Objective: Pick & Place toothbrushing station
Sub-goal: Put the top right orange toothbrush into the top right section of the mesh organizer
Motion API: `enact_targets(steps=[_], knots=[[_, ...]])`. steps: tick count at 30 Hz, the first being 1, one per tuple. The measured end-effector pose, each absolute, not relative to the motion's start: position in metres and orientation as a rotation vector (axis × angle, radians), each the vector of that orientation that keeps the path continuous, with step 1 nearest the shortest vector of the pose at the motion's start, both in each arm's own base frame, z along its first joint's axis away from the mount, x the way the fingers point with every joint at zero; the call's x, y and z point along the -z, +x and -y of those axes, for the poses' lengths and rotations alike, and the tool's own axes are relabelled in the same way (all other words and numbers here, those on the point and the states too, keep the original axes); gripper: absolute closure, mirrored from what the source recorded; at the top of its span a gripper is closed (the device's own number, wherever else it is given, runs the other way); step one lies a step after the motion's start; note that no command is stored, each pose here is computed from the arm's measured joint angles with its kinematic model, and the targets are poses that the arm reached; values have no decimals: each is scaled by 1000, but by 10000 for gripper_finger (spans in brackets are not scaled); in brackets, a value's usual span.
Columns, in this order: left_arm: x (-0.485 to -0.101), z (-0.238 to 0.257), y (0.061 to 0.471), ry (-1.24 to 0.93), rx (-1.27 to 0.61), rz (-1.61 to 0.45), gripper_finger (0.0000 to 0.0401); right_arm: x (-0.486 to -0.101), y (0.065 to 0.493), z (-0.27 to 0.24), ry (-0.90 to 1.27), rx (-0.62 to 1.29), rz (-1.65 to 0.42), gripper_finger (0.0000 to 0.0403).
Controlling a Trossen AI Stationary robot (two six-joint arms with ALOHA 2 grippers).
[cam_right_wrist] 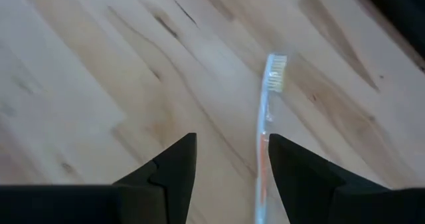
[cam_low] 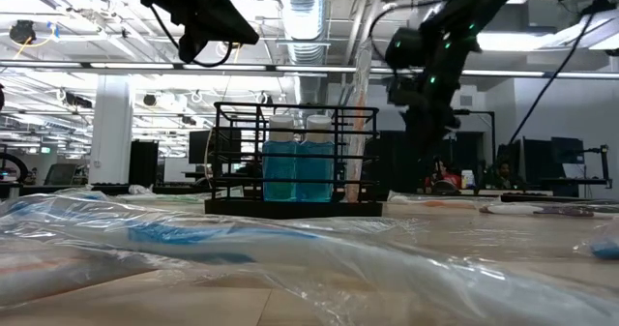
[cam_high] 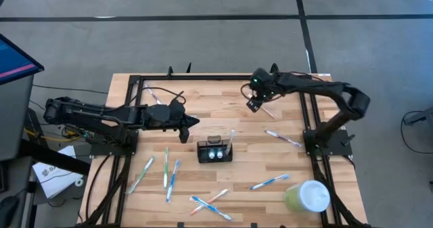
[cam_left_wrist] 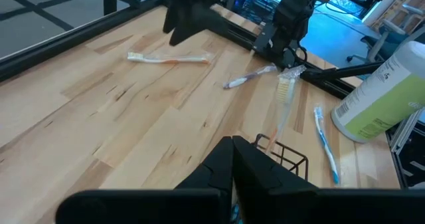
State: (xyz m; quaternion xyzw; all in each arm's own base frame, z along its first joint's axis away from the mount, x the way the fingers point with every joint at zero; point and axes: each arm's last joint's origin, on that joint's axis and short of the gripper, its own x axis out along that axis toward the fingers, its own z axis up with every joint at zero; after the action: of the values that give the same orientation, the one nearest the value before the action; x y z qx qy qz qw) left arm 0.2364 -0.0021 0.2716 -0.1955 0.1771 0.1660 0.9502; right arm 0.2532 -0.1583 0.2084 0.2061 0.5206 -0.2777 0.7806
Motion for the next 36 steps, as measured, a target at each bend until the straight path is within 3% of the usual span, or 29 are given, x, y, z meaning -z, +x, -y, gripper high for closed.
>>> enact_targets(steps=[19, 36], knots=[[-272, -1, 236, -392, -351, -359, 401, -146, 265, 185, 469, 595, -1290, 223], [-272, -1, 236, -394, -356, -357, 401, -140, 258, 202, 507, 653, -1258, 238]])
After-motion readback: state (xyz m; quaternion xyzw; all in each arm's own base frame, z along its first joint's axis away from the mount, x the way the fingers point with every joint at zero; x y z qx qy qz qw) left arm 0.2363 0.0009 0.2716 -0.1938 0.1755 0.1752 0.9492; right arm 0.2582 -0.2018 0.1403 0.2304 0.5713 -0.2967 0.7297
